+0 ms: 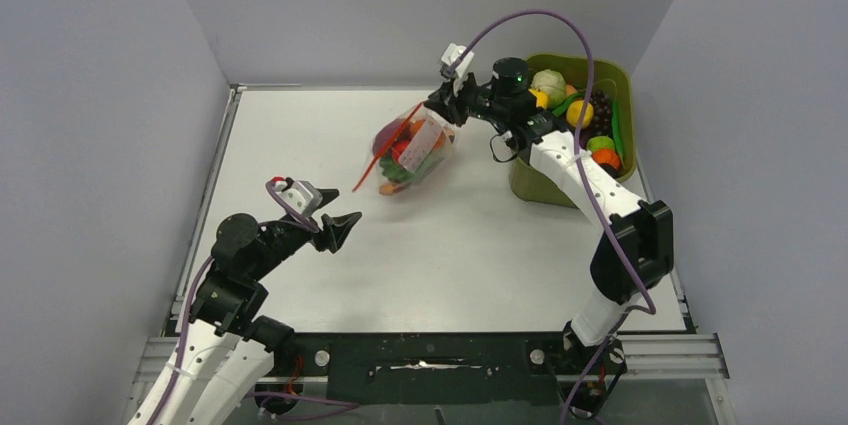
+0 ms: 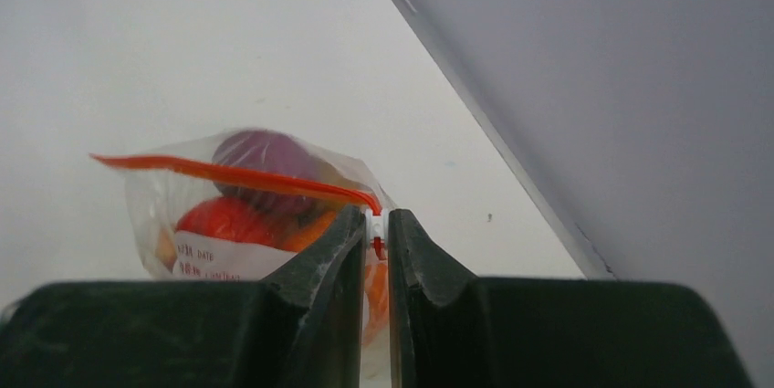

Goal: Place the food in the zip-top bag and seal the zipper
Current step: Place the zipper food storage bag at the center of the board.

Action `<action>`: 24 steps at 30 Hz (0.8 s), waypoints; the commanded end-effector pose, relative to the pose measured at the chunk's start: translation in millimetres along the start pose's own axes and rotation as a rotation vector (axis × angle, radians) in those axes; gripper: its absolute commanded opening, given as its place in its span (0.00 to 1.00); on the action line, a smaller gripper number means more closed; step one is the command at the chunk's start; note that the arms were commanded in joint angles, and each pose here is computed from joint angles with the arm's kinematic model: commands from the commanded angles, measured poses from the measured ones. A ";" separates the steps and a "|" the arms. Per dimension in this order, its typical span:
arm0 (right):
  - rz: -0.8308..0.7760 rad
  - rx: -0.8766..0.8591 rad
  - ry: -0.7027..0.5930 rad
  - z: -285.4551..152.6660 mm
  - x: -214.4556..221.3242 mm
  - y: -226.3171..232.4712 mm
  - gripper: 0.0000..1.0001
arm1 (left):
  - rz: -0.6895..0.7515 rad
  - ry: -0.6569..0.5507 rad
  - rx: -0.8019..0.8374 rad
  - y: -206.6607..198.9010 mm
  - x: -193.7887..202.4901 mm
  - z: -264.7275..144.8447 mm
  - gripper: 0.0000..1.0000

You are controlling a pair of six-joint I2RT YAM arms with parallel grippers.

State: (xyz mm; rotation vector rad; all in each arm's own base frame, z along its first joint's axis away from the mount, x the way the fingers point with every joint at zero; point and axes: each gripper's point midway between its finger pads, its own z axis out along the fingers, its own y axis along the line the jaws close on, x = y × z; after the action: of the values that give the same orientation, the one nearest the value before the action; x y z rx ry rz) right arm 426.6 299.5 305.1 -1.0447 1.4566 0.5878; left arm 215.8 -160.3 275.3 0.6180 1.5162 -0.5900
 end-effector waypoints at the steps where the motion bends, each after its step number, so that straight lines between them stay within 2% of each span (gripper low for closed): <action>1: -0.181 0.202 -0.121 -2.0 -61.6 -78.2 0.00 | 0.011 -0.058 -0.022 4.0 -15.6 -0.1 0.60; 3: -0.236 0.226 -0.095 3.0 -52.8 -89.1 0.00 | 0.008 -0.059 -0.024 4.0 -15.7 -0.7 0.60; 6: -0.302 0.194 -0.041 10.8 -18.5 -79.8 0.01 | -0.003 -0.055 -0.026 4.2 -11.8 -0.6 0.60; 12: -0.402 0.019 0.075 25.5 86.9 -16.2 0.02 | -0.031 -0.036 -0.052 7.8 1.8 -0.2 0.60; 15: -0.398 -0.055 0.143 30.5 119.8 11.2 0.01 | -0.040 -0.031 -0.051 7.9 4.2 1.4 0.60; 21: -0.359 -0.078 0.167 25.4 131.8 31.8 0.05 | -0.073 -0.003 -0.092 16.5 11.2 7.5 0.60; 24: -0.346 -0.094 0.169 22.2 133.5 43.3 0.11 | -0.150 -0.001 -0.162 26.5 12.9 9.1 0.62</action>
State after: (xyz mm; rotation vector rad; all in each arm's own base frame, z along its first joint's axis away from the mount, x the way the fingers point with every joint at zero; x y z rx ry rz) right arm 414.3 297.9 123.3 -1.4470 1.4838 0.3576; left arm 226.6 -155.4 245.0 0.5254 1.6216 -0.5854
